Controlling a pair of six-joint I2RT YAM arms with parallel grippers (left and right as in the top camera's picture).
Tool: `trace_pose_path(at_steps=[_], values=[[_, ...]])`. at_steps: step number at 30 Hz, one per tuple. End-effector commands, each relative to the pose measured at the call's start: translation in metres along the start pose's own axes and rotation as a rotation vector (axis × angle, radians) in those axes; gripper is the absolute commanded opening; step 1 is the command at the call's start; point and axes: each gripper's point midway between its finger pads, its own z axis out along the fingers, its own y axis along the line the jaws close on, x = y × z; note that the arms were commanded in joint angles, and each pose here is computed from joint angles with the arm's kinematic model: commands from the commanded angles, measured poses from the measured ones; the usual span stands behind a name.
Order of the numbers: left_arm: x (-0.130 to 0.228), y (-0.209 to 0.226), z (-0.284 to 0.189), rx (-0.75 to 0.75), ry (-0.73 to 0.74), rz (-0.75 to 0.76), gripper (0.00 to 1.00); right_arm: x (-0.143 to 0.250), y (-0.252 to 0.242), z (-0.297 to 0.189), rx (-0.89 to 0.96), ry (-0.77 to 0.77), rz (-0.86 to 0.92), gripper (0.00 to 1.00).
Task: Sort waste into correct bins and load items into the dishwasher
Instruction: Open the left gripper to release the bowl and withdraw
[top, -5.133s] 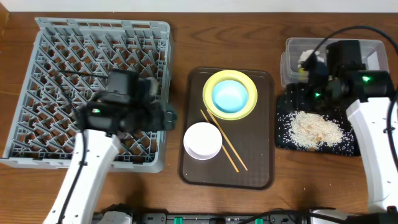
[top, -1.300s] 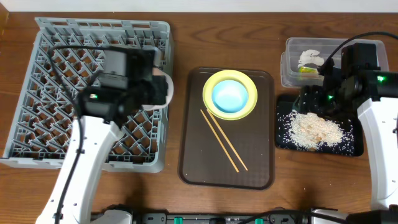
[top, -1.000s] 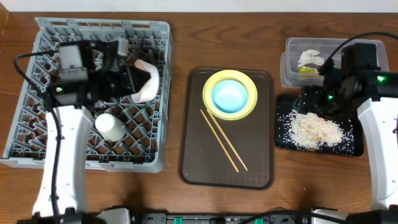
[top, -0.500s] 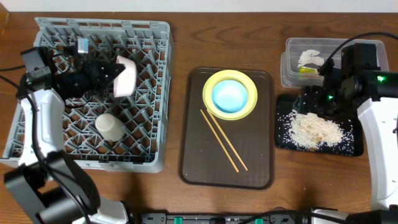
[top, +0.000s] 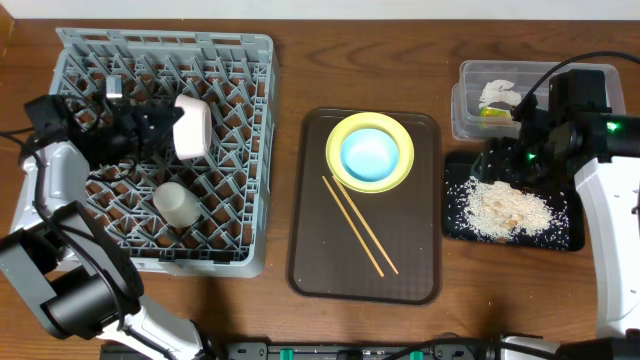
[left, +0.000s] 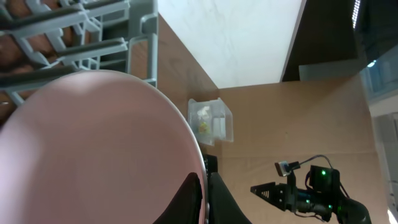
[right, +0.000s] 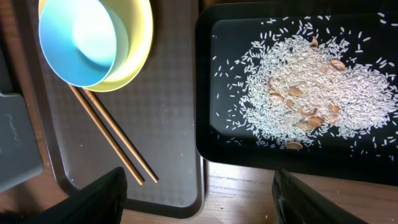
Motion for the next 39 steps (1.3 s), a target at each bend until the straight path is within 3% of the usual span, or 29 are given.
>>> trace_pose_path(at_steps=[1, 6, 10, 14, 18, 24, 28, 33, 39], values=[[-0.010, 0.030, -0.008, -0.153, -0.041, 0.005, 0.08, -0.004, -0.002, -0.004, 0.001, -0.014, 0.012, 0.73], [-0.017, 0.057, -0.022, -0.310, -0.082, -0.003, 0.08, -0.004, -0.002, -0.004, 0.001, -0.011, 0.012, 0.73], [-0.020, 0.068, -0.029, -0.373, -0.099, -0.007, 0.17, -0.003, -0.002, -0.004, 0.001, -0.011, 0.013, 0.73], [-0.021, 0.069, -0.031, -0.379, -0.106, -0.001, 0.57, -0.003, -0.002, -0.004, 0.002, -0.010, 0.013, 0.72], [-0.022, 0.069, -0.032, -0.380, -0.109, -0.001, 0.73, -0.003, -0.002, -0.004, 0.002, -0.010, 0.013, 0.73], [-0.026, 0.053, -0.038, -0.397, -0.135, 0.045, 0.80, -0.001, -0.002, -0.004, 0.004, 0.000, 0.015, 0.73], [-0.032, 0.044, -0.058, -0.560, -0.215, 0.066, 0.84, 0.001, -0.006, -0.004, 0.024, 0.006, 0.017, 0.73], [-0.028, 0.002, -0.081, -0.691, -0.308, 0.146, 0.89, 0.004, -0.019, -0.005, 0.100, 0.014, 0.032, 0.73], [-0.003, -0.047, -0.063, -0.754, -0.302, 0.277, 0.90, -0.001, -0.025, -0.006, 0.134, -0.008, 0.057, 0.75]])
